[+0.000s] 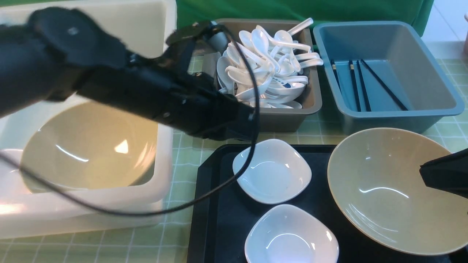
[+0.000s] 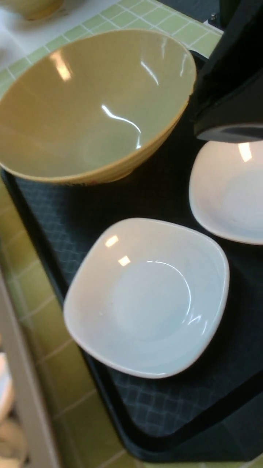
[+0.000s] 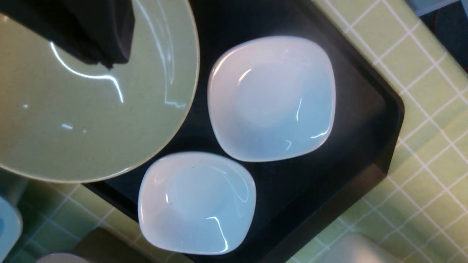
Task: On green table put chopsticks spoon bowls plates into blue grey white boxes.
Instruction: 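Grasp the large bowl on the tray by its rim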
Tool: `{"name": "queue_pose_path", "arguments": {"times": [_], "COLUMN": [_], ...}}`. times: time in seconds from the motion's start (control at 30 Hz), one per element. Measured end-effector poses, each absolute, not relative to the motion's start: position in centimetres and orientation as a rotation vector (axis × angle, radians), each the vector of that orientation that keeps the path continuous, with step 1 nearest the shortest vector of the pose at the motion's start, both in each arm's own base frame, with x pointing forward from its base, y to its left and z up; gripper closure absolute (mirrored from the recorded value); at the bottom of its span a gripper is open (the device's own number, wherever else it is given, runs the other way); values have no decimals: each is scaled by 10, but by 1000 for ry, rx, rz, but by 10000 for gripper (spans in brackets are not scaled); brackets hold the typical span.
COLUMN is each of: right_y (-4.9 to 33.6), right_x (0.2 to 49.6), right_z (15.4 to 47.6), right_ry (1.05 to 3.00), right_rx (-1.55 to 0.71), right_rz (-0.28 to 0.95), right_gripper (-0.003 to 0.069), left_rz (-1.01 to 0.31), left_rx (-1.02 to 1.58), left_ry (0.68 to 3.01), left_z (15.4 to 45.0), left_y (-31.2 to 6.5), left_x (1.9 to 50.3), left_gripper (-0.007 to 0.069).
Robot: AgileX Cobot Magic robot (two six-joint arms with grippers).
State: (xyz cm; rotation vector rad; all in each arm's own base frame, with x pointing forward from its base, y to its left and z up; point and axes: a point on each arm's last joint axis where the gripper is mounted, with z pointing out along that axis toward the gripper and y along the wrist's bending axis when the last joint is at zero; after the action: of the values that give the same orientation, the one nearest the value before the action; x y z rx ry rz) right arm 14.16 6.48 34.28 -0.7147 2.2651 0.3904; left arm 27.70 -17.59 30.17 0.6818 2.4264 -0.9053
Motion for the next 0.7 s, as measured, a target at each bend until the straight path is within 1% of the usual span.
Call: {"name": "queue_pose_path", "arguments": {"times": [0.1,0.13,0.2,0.23,0.27,0.3,0.33,0.37,0.4,0.43,0.47,0.53,0.57,0.67,0.7], "right_y": [64,63,63,63,62,61,61,60,60,59,57,56,54,52,52], "right_x": [138,136,135,134,132,130,129,125,124,122,118,115,113,110,110], "right_z": [344,345,345,346,347,348,349,351,352,353,355,356,357,358,358], "right_ry": [2255,2253,2251,2248,2241,2232,2231,2212,2209,2200,2183,2172,2167,2162,2161], "right_rx": [-727,-733,-736,-736,-737,-738,-737,-737,-737,-737,-739,-739,-742,-743,-741], "right_rz": [381,377,376,374,372,369,368,362,361,355,340,327,309,284,279], "right_gripper": [638,638,638,638,638,638,638,638,638,638,638,638,638,638,638], "left_rz": [-878,-860,-857,-855,-860,-869,-872,-895,-898,-906,-924,-938,-952,-999,-1020], "left_rx": [738,772,798,824,864,890,900,912,906,897,866,842,817,786,786], "left_ry": [2460,2465,2474,2482,2490,2503,2512,2554,2552,2568,2608,2620,2637,2660,2665], "left_z": [298,295,291,287,282,275,272,259,260,256,243,238,230,210,205], "left_y": [-188,-196,-207,-214,-230,-243,-247,-266,-266,-272,-284,-290,-296,-310,-314], "left_x": [293,297,300,300,301,302,302,305,305,308,315,321,329,345,347], "left_gripper": [519,475,436,401,324,263,253,160,152,121,74,52,43,56,71]}}
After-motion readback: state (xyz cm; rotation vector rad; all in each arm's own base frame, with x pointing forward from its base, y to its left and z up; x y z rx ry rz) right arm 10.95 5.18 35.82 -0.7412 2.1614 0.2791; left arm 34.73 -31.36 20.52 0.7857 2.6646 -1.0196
